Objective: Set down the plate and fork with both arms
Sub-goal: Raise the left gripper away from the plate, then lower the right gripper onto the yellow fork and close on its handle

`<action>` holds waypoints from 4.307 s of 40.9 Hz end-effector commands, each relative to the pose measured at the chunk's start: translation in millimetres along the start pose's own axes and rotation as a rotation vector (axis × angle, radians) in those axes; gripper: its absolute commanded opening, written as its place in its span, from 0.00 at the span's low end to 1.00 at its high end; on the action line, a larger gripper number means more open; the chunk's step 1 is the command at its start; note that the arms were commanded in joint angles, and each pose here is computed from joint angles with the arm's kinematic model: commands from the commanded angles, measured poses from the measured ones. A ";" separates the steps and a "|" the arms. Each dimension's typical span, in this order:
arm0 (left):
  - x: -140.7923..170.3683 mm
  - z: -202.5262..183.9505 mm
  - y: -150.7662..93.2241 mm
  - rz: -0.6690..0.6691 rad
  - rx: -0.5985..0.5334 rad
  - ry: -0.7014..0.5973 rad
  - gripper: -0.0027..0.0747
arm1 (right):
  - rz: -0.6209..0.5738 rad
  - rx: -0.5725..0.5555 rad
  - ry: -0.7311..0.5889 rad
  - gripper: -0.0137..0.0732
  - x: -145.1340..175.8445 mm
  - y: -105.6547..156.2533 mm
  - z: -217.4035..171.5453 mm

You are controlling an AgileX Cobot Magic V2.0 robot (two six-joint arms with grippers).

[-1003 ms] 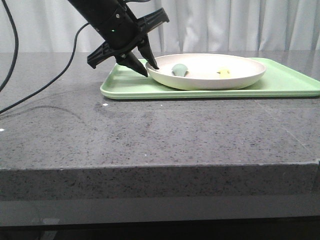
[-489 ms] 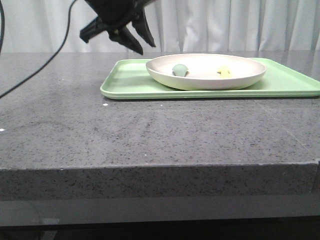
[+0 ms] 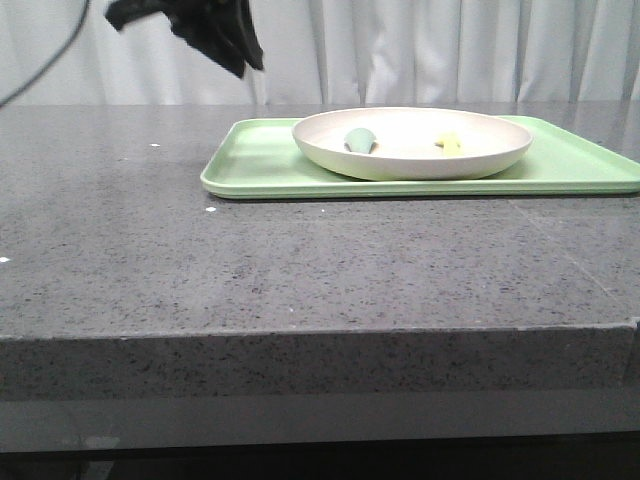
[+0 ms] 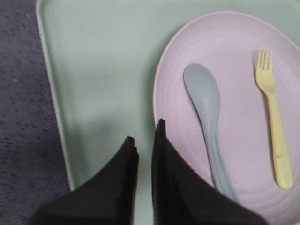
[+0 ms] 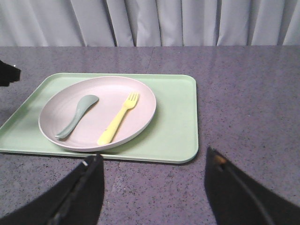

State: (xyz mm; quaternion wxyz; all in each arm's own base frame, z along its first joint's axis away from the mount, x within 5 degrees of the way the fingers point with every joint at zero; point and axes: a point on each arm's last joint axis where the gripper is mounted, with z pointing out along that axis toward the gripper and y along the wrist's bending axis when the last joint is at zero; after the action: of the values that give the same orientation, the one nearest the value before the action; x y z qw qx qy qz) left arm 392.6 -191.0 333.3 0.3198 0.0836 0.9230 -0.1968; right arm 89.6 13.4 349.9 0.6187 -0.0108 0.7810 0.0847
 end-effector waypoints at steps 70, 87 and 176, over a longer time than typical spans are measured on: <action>284.5 -239.4 65.3 0.259 0.013 -0.838 0.01 | 0.084 -0.039 0.185 0.72 -60.9 5.0 73.9; 284.5 -239.4 65.3 0.259 0.013 -0.838 0.01 | 0.119 -0.150 0.557 0.72 -66.5 52.1 210.6; 284.5 -239.4 65.3 0.259 0.013 -0.838 0.01 | 0.133 -0.007 0.840 0.35 -2.7 67.9 328.3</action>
State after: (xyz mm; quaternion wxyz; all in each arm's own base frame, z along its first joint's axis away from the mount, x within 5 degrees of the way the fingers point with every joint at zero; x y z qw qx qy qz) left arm 55.4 -23.0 292.6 0.6573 0.1129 0.7261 -0.1671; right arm 401.5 128.6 263.0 0.2058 0.0037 0.9732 0.1028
